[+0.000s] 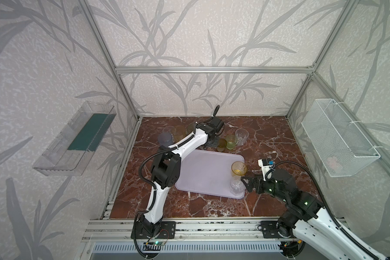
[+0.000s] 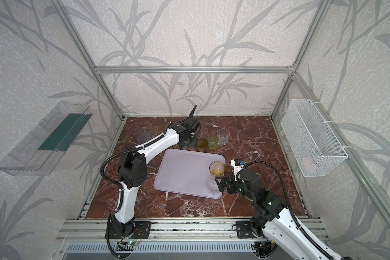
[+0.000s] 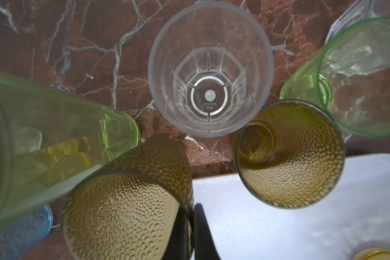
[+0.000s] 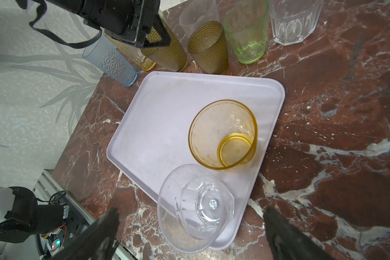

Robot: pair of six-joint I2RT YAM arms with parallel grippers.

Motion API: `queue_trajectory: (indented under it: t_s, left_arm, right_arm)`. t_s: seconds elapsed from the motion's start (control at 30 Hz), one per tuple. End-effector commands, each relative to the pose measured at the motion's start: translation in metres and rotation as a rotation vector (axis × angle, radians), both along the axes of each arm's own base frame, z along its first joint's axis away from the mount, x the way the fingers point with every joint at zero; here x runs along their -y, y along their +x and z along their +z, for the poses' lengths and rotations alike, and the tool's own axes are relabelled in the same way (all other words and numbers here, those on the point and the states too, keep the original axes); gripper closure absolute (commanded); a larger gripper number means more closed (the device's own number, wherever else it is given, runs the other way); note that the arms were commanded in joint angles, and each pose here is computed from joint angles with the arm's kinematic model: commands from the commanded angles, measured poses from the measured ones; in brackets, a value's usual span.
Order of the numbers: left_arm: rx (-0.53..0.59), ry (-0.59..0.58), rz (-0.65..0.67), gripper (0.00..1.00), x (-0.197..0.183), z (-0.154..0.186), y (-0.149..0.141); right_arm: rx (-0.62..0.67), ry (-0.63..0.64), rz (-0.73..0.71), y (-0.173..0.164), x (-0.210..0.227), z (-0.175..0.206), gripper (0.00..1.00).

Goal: Place the glasses into the tray
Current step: Pick up the glass from the top-center of the table, then place the glass on the tray.

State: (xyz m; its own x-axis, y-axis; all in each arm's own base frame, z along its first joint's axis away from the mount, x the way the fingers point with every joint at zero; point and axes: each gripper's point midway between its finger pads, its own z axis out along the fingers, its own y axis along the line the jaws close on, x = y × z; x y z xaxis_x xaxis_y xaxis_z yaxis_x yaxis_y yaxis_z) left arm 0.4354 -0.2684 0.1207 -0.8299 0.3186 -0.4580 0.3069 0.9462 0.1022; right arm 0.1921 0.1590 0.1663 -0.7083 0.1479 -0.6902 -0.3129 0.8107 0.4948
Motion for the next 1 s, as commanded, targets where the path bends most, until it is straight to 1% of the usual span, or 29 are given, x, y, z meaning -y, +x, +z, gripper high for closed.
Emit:
queue_trajectory:
  t_s: [0.0,0.23,0.43,0.63,0.83,0.97]
  left_arm:
    - [0.046,0.0,0.01,1.0,-0.008,0.033,-0.011]
    - [0.069,-0.014,0.014,1.0,-0.013,0.052,-0.026]
    - [0.104,-0.024,0.015,1.0,-0.021,0.076,-0.05]
    - [0.123,-0.077,0.003,1.0,-0.026,0.092,-0.088]
    - [0.093,-0.114,-0.036,1.0,-0.027,0.09,-0.133]
    - [0.073,-0.104,-0.066,1.0,-0.027,0.087,-0.157]
  right_arm:
    - [-0.019,-0.002,-0.006,-0.002,0.002,-0.007,0.01]
    - [-0.022,0.015,-0.005,-0.002,0.0,-0.005,0.01]
    - [-0.024,0.04,-0.006,-0.002,-0.002,-0.003,0.01]
    - [-0.017,0.067,-0.008,-0.002,-0.003,0.002,0.01]
    - [0.007,0.083,0.038,-0.005,-0.009,0.011,0.01]
    - [0.001,0.075,0.037,-0.006,-0.007,0.01,0.01]
